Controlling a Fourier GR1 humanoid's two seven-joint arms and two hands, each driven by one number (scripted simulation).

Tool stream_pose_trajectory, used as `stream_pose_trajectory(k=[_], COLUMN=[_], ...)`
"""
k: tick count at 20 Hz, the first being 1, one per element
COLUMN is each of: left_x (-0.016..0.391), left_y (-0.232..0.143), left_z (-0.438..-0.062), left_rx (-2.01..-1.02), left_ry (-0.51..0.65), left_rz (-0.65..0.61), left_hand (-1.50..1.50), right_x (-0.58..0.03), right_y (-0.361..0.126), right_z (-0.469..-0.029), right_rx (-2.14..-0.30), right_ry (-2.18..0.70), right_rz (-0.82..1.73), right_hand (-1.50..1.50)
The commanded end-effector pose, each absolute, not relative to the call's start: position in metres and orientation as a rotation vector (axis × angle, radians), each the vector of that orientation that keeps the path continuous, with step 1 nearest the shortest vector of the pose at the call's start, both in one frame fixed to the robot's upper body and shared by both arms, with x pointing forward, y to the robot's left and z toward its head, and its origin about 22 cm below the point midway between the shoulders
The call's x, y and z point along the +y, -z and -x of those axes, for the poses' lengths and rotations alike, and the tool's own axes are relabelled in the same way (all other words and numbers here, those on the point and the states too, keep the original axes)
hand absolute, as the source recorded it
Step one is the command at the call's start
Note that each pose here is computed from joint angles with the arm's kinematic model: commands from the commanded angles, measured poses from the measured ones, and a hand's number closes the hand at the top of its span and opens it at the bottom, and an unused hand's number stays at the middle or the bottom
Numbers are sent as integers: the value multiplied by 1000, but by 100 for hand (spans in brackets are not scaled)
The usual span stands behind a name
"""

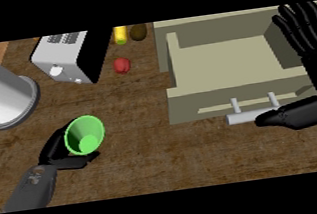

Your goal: Pick up the cup, place it into the drawer and close the drawer

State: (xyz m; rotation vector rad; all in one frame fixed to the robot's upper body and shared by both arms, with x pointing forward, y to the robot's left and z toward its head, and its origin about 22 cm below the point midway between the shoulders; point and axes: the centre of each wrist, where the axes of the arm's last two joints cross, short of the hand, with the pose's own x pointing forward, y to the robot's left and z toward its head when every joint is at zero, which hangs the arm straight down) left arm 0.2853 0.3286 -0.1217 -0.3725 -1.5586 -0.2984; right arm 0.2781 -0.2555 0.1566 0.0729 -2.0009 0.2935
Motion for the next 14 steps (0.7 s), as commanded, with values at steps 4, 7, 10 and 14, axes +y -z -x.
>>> stream_pose_trajectory(k=[4,7,10,14], left_x=[316,307,315,279], left_y=[124,128,130,133], left_z=[-285,-284,-280,-287], left_rx=[-1892,-1944,-1940,-2037], left_ry=[270,169,-49,-248], left_rz=[337,97,-214,-165], left_hand=[150,150,150,150], right_x=[-262,-263,-266,-269], right_y=[-155,-153,-156,-160], right_z=[-270,-277,-269,-278], right_rx=[-2000,-1990,-2000,-1989], right_ry=[-274,-289,-274,-263], right_rz=[-50,-59,-51,-36], right_hand=[-150,-150,-150,-150])
